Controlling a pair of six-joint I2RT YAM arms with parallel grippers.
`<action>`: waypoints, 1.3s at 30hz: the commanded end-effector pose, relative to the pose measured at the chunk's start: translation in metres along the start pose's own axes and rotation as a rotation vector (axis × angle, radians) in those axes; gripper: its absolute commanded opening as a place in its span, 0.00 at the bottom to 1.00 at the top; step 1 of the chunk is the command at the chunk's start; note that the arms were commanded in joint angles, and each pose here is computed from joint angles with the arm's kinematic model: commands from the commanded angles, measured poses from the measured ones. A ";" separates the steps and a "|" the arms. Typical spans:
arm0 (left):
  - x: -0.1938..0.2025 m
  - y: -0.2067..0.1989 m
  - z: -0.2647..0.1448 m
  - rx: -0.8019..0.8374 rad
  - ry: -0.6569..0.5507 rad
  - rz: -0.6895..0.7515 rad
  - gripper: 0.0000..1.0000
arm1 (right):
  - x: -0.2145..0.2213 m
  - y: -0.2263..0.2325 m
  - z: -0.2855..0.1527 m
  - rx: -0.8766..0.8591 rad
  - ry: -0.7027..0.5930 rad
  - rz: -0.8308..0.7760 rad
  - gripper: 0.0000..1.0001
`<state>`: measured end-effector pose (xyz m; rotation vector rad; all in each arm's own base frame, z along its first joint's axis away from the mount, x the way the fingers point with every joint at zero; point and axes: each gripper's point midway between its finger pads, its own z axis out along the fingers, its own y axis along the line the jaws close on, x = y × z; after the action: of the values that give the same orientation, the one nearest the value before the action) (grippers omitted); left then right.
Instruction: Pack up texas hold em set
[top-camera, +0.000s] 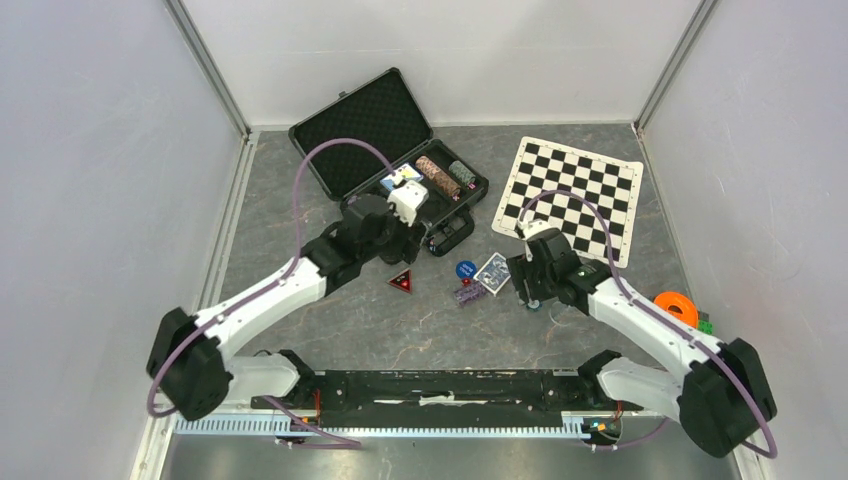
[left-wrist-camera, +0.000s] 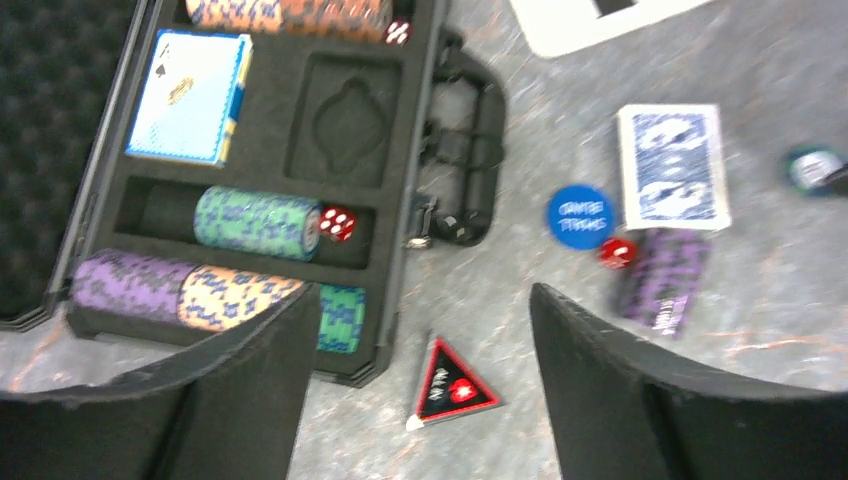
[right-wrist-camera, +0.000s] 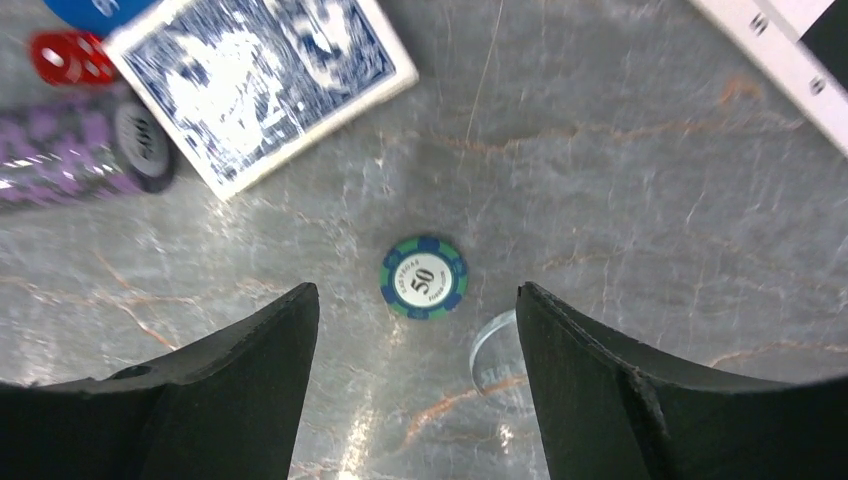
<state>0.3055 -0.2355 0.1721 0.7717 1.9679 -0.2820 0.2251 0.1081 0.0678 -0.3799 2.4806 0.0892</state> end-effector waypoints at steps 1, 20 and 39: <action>-0.026 -0.030 -0.024 0.148 -0.184 -0.183 0.86 | 0.008 0.001 -0.002 0.002 0.092 -0.008 0.78; -0.007 0.001 -0.048 -0.074 -0.167 -0.605 1.00 | 0.037 0.004 0.025 -0.058 0.265 0.015 0.61; 0.000 0.001 -0.051 -0.084 -0.151 -0.626 1.00 | 0.053 -0.002 0.036 -0.050 0.312 0.046 0.40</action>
<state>0.2651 -0.2116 0.1794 0.1298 2.0573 -0.5809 0.2077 0.0956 0.0121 -0.3781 2.7929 0.0950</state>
